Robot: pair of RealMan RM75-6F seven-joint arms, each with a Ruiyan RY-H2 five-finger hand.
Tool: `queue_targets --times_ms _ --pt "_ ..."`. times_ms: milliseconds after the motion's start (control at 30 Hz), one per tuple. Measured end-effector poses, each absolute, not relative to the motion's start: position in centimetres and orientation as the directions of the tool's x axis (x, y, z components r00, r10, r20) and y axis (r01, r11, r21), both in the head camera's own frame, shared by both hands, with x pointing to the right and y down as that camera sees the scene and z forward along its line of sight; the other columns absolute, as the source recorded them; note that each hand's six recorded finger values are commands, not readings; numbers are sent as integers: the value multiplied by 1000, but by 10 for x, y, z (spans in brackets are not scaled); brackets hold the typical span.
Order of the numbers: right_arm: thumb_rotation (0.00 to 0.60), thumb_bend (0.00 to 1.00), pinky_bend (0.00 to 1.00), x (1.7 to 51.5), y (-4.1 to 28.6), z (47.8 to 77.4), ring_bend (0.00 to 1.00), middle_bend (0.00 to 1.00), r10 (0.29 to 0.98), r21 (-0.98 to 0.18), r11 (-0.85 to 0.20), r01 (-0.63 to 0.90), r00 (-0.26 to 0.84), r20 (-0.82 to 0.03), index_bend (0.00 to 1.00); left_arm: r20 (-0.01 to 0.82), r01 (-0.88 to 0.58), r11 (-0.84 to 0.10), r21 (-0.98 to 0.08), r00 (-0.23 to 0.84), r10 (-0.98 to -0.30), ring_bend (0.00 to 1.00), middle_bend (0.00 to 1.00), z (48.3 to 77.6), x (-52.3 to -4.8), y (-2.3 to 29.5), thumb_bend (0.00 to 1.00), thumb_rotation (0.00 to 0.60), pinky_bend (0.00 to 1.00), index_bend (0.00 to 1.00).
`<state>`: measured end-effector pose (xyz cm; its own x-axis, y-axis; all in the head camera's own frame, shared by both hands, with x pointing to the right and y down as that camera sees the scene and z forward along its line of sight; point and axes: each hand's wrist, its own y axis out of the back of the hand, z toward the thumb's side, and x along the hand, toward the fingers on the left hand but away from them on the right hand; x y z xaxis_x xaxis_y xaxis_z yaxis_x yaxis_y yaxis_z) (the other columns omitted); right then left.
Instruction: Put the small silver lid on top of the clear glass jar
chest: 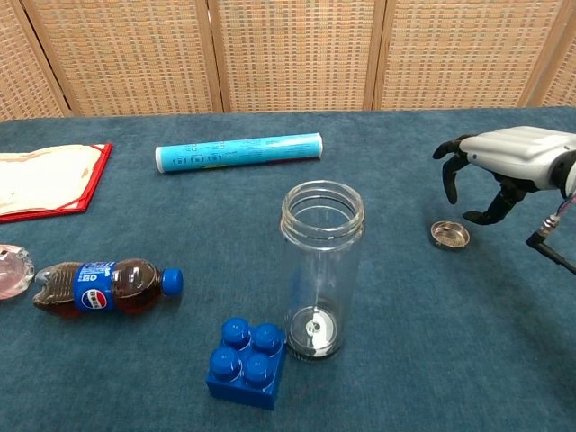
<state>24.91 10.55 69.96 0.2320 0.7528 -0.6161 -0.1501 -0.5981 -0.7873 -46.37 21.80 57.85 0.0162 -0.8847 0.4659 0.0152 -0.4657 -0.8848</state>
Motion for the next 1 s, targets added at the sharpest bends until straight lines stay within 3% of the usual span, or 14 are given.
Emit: queue_targets --times_ms 1000 --pt "600 537 246 248 104 728 0 175 731 -759 -635 -142 208 -650 508 474 17 -474 -880 9 -880 0 0 583 -465 217 178 600 0 0"
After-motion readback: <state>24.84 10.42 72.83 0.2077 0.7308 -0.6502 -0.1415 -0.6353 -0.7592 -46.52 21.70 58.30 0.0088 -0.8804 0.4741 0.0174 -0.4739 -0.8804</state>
